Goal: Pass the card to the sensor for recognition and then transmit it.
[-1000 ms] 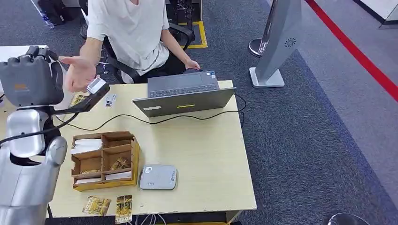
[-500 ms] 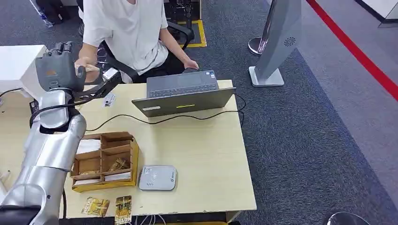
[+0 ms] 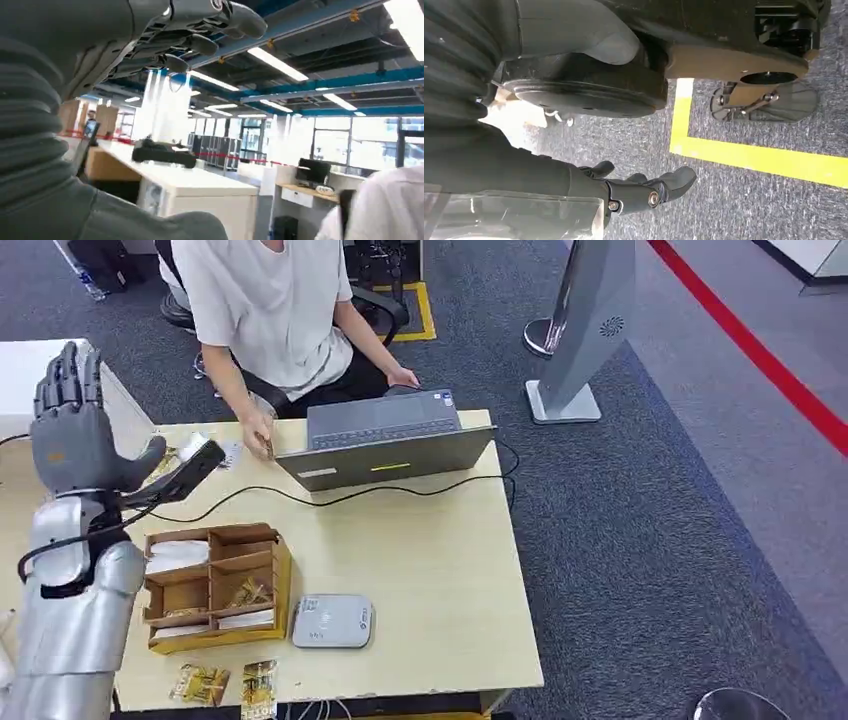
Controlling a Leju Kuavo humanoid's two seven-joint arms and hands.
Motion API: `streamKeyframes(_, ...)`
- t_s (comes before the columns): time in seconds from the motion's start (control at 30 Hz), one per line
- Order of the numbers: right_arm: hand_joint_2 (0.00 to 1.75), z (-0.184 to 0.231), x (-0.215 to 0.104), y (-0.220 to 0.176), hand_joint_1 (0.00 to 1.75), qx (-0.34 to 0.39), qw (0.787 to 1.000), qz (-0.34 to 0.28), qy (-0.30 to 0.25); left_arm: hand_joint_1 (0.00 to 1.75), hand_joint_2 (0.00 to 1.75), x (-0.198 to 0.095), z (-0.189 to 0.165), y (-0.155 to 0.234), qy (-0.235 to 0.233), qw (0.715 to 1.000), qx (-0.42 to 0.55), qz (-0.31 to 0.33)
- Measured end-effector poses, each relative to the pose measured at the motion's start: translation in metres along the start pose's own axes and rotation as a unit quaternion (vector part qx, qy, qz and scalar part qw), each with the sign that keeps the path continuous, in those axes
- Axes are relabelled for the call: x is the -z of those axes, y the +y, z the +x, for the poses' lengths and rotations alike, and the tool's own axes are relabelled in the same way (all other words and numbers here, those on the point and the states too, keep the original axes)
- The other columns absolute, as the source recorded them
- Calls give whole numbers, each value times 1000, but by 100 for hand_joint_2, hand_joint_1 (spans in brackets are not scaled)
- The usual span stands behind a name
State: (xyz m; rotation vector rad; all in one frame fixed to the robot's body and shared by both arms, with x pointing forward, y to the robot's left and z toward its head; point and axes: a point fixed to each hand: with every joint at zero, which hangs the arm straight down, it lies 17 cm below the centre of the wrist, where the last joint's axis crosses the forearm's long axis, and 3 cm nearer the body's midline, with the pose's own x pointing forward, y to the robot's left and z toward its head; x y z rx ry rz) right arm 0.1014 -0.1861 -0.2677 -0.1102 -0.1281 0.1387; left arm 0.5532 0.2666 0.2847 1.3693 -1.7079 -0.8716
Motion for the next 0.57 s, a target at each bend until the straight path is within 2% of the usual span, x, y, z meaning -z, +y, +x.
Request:
streamKeyframes(0.23, 175, -1, 0, 0, 0, 3, 1000, 1, 1, 0, 175, -19, -17, 17, 3, 1000, 6, 18)
streamKeyframes(0.47, 175, 0, 0, 0, 0, 3, 1000, 1, 1, 0, 175, -23, -20, 24, 1, 1000, 10, 25)
streamKeyframes(0.57, 175, -2, 0, 4, 0, 12, 1000, 18, -8, 0, 175, -50, -48, 19, 30, 999, -43, 14)
